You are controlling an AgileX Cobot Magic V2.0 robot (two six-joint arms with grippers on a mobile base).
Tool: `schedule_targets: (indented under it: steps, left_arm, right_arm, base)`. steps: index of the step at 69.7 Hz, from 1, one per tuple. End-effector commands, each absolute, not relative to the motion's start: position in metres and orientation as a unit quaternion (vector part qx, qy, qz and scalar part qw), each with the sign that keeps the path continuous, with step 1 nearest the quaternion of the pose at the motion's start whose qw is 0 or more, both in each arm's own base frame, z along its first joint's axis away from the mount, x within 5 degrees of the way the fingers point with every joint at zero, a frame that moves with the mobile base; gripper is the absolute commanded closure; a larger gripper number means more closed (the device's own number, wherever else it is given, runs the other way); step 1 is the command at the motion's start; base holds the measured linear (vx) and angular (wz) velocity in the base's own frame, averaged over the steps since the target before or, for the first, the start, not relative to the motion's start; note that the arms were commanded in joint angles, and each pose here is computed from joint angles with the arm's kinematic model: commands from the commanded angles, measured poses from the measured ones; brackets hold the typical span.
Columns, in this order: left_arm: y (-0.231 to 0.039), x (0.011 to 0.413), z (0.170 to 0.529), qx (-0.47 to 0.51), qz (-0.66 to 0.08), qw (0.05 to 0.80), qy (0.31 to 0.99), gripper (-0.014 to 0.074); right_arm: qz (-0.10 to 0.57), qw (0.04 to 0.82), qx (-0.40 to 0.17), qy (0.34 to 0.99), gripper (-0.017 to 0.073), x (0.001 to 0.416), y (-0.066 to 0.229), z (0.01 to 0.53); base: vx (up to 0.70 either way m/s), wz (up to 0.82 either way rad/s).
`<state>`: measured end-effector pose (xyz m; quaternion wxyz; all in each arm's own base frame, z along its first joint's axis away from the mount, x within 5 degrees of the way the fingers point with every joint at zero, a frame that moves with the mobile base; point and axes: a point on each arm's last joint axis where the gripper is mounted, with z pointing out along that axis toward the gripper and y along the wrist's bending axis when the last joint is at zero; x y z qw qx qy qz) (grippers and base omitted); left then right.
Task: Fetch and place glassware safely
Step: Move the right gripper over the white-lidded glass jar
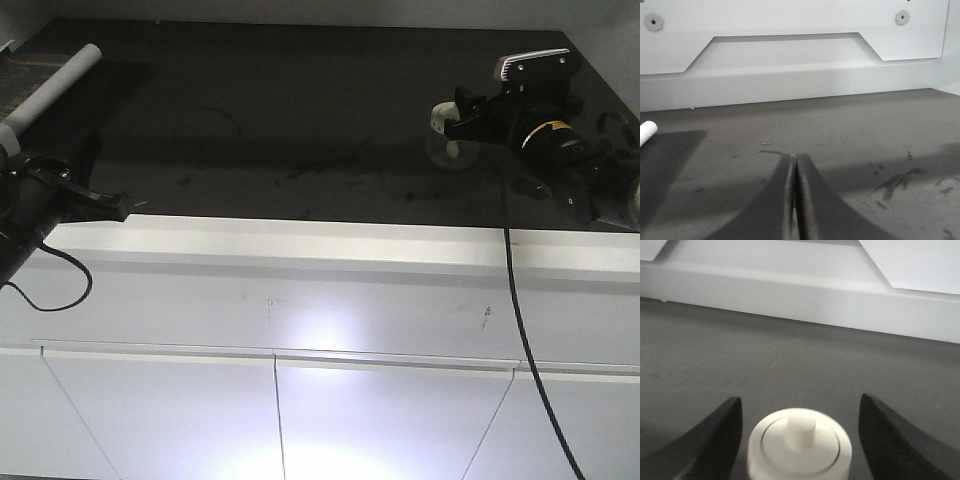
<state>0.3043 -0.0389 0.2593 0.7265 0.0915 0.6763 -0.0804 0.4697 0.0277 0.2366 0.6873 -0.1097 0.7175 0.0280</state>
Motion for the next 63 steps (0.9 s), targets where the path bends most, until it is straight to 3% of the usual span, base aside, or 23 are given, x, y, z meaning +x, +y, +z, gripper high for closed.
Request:
schedule_targets:
  steps: [1, 48, 63]
  left_arm:
    - [-0.037, 0.302, 0.283, 0.083, -0.084, 0.767, 0.631, 0.0601]
    - [-0.037, 0.302, 0.28, 0.082, -0.08, 0.755, 0.645, 0.0601]
    - [-0.037, 0.302, 0.279, 0.082, -0.08, 0.752, 0.649, 0.0601]
  right_arm:
    - [0.028, 0.738, -0.111, 0.665, 0.0067, 0.477, 0.029, 0.276]
    - [0.038, 0.735, -0.097, 0.67, 0.0067, 0.522, 0.029, 0.248]
    - [0.039, 0.731, -0.096, 0.674, 0.0134, 0.524, 0.029, 0.241]
  base:
    - [0.0, 0.0]
    - [0.0, 0.0]
    - [0.0, 0.0]
